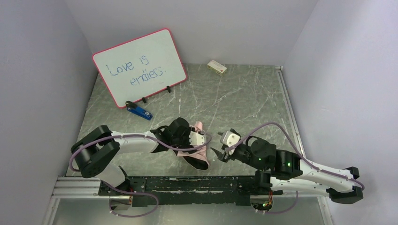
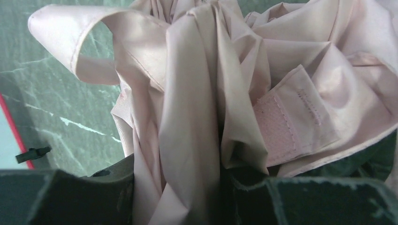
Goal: Put away the umbrella
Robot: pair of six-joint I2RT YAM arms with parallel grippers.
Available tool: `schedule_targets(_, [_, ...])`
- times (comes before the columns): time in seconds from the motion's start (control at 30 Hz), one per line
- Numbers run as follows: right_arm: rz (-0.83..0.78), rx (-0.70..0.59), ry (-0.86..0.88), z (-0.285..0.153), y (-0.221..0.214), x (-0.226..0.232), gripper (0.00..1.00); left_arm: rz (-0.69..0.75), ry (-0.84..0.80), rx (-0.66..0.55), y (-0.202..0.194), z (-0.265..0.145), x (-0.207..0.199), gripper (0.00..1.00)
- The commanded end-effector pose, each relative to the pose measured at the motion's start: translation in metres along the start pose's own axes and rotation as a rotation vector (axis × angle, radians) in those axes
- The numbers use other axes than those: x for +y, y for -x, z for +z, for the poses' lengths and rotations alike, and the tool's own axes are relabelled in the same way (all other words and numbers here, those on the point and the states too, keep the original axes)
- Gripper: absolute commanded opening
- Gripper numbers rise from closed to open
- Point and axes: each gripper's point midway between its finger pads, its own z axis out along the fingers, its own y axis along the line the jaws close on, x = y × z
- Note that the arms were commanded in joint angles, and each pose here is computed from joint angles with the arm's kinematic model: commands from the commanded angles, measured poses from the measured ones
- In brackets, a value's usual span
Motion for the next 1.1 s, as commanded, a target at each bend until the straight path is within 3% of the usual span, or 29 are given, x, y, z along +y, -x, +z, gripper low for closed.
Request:
schedule_targets(0.0, [0.088, -0.037, -0.181, -0.009, 0.015, -0.034, 0.64, 0.066, 0.089, 0.079, -0.025, -0.001, 0.014, 0.05])
schedule_targets(0.2, [0.143, -0.004, -0.399, -0.015, 0.009, -0.067, 0.65, 0.102, 0.123, 0.078, -0.026, -0.001, 0.011, 0.05])
schedule_targets(0.4, [0.118, 0.145, -0.493, 0.012, -0.012, -0.078, 0.70, 0.182, 0.188, 0.100, -0.024, -0.002, 0.009, 0.05])
schedule_targets(0.53, [0.277, 0.195, -0.516, 0.034, -0.043, -0.122, 0.71, 0.223, 0.214, 0.092, -0.019, -0.004, 0.005, 0.05])
schedule_targets(0.67, [0.408, 0.215, -0.396, 0.056, -0.064, -0.146, 0.74, 0.292, 0.246, 0.104, -0.018, -0.004, -0.002, 0.05])
schedule_targets(1.07, [0.279, 0.199, 0.151, 0.134, -0.063, -0.096, 0.78, 0.462, 0.369, 0.139, -0.016, 0.003, -0.024, 0.05])
